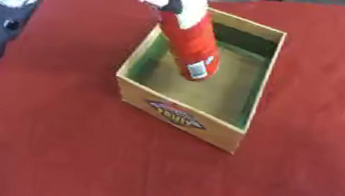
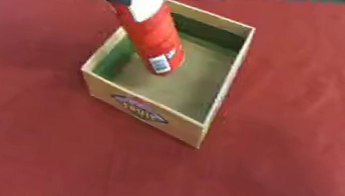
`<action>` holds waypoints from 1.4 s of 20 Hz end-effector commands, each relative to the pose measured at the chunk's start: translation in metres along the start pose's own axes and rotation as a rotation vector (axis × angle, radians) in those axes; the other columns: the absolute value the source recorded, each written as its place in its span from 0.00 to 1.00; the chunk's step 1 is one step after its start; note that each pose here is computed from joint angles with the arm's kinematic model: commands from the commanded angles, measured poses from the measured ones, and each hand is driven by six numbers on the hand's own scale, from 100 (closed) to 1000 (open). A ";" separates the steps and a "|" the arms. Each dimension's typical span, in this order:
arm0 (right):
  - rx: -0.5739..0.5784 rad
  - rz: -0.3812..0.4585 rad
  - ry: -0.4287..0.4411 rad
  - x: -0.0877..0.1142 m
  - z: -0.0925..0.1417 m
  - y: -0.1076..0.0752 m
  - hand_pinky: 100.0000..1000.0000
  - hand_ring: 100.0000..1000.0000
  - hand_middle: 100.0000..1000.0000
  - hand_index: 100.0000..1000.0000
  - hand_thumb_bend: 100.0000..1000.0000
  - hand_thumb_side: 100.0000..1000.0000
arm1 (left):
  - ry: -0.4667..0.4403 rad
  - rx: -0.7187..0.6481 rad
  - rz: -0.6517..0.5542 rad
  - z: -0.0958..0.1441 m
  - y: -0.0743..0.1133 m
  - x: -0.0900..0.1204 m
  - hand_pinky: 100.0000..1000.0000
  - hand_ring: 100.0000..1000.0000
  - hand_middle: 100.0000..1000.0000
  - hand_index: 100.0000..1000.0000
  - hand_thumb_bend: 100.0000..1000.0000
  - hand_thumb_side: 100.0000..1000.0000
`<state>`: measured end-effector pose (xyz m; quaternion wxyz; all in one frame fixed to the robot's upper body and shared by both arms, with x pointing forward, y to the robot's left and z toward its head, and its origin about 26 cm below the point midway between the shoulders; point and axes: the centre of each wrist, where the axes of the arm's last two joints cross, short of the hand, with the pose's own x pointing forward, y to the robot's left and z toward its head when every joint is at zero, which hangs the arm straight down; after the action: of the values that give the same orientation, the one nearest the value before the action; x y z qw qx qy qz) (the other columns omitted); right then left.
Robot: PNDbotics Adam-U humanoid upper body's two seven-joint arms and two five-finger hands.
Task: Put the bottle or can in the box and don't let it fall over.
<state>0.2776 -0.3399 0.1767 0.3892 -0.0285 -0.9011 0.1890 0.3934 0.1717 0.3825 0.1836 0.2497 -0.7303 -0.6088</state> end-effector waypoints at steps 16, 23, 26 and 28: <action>0.005 -0.002 -0.014 0.007 0.000 -0.002 1.00 0.64 0.74 0.94 0.00 0.61 | -0.055 0.006 -0.049 0.014 0.019 -0.006 0.88 0.90 0.84 0.80 0.36 0.49; -0.012 -0.006 -0.006 0.006 0.004 -0.004 1.00 0.64 0.74 0.94 0.00 0.61 | -0.021 0.232 0.138 0.044 0.041 -0.007 0.59 0.79 0.77 0.78 0.00 0.47; -0.020 -0.008 -0.007 0.006 0.006 -0.005 1.00 0.64 0.74 0.94 0.00 0.61 | -0.024 0.307 0.213 0.062 0.048 -0.004 0.54 0.78 0.77 0.78 0.00 0.48; -0.027 -0.011 -0.010 0.006 0.007 -0.005 1.00 0.64 0.74 0.94 0.00 0.60 | -0.037 0.360 0.262 0.076 0.050 -0.001 0.49 0.76 0.76 0.78 0.00 0.46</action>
<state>0.2723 -0.3436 0.1671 0.4008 -0.0211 -0.9009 0.1655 0.3581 0.2293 0.4005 0.2163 0.1628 -0.8433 -0.4642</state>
